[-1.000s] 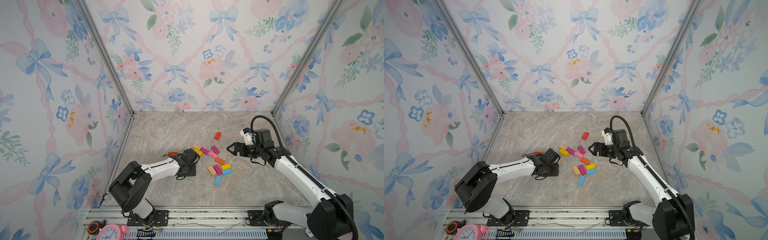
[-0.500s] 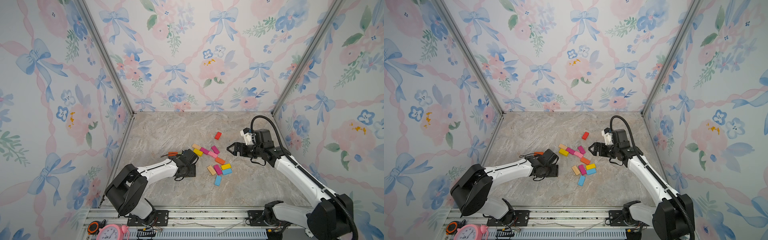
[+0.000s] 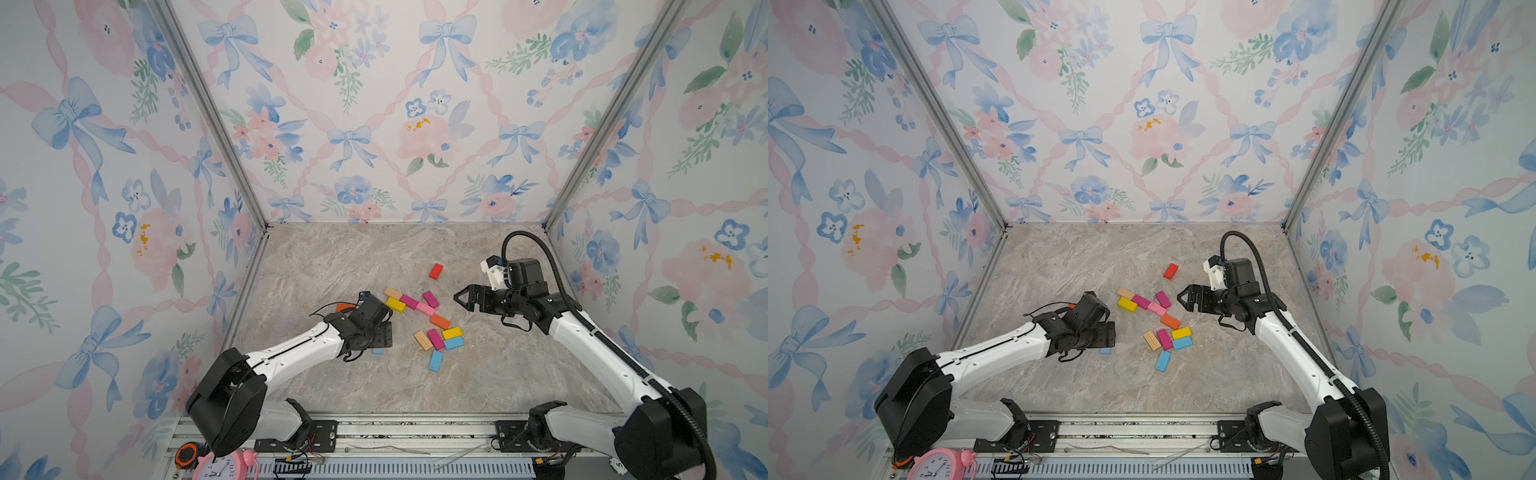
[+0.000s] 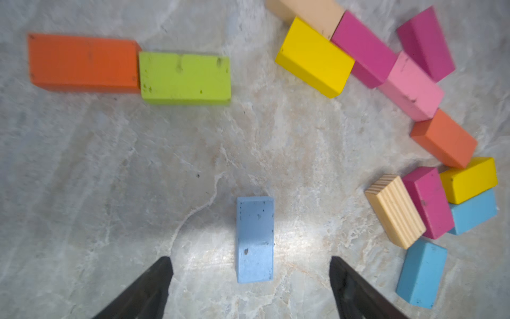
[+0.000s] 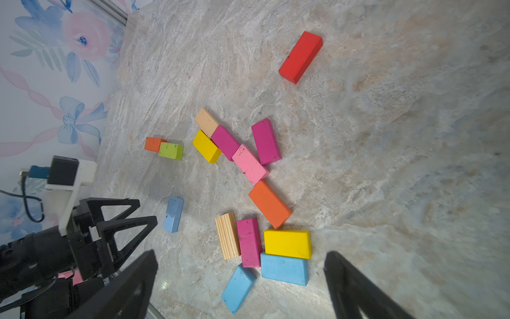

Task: Assemble the number 7 with building blocks
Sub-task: Place the building block at the center of the board, then assemble the building block at the center of the board.

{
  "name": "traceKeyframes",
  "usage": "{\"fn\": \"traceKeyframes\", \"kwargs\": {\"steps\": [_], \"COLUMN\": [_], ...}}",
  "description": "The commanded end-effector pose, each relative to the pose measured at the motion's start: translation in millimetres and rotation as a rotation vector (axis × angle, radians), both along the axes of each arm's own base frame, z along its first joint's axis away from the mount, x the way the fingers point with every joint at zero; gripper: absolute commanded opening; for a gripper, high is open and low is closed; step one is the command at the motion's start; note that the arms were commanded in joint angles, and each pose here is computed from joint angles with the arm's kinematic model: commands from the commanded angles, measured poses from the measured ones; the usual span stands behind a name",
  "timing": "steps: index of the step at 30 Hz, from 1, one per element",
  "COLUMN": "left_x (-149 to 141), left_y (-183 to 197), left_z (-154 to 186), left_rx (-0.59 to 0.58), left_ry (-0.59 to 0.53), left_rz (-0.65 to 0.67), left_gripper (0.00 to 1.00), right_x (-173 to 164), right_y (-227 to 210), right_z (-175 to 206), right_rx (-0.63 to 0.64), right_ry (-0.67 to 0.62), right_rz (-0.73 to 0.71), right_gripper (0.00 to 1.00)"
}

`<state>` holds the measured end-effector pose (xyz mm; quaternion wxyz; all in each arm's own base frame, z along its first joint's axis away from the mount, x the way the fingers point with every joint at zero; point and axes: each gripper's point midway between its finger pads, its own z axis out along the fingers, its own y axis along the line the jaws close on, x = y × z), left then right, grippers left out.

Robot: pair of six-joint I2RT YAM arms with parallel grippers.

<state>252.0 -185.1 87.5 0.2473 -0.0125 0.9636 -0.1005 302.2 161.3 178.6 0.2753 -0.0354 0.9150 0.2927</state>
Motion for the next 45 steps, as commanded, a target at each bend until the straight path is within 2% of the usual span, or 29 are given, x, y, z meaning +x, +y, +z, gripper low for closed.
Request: {"fn": "traceKeyframes", "kwargs": {"steps": [1, 8, 14, 18, 20, 25, 28, 32, 35, 41, 45], "left_x": [7.6, 6.5, 5.8, 8.4, 14.5, 43.8, 59.7, 79.5, 92.9, 96.5, 96.8], "left_y": [18.3, 57.2, 102.6, 119.5, 121.6, 107.8, 101.6, 100.4, 108.6, 123.1, 124.3], "left_z": [29.0, 70.3, 112.2, 123.7, 121.2, 96.0, 88.2, 79.3, 66.6, 69.4, 70.8], "left_rx": [0.011, -0.060, -0.166, -0.174, -0.153, -0.076, -0.040, -0.032, -0.043, -0.078, -0.091], "left_ry": [-0.140, -0.372, -0.688, -0.845, -0.855, -0.744, -0.736, -0.742, -0.675, -0.681, -0.663], "left_rz": [0.046, 0.118, 0.234, 0.258, 0.248, 0.155, 0.130, 0.123, 0.167, 0.215, 0.220], "left_gripper": [0.97, 0.98, 0.98, 0.98, 0.98, 0.98, 0.98, 0.98, 0.98, 0.98, 0.98], "right_x": [-6.8, -7.5, -10.7, -18.0, -22.0, -29.4, -33.7, -41.9, -48.7, -60.1, -62.0], "right_y": [0.9, 0.9, 6.4, 21.4, 30.4, 55.9, 69.4, 85.7, 95.2, 125.9, 149.0], "right_z": [-2.6, 0.1, 4.6, 3.5, 0.0, -5.7, -11.6, -22.3, -33.6, -63.0, -82.2], "right_rx": [-0.017, -0.016, -0.022, -0.047, -0.070, -0.105, -0.131, -0.167, -0.199, -0.233, -0.262], "right_ry": [-0.004, -0.003, -0.001, 0.004, 0.015, 0.034, 0.050, 0.077, 0.103, 0.137, 0.159], "right_rz": [0.015, 0.015, 0.027, 0.056, 0.075, 0.123, 0.144, 0.168, 0.182, 0.210, 0.211], "right_gripper": [0.97, 0.97, 0.97, 0.97, 0.96, 0.97, 0.97, 0.97, 0.97, 1.00, 0.96]}}
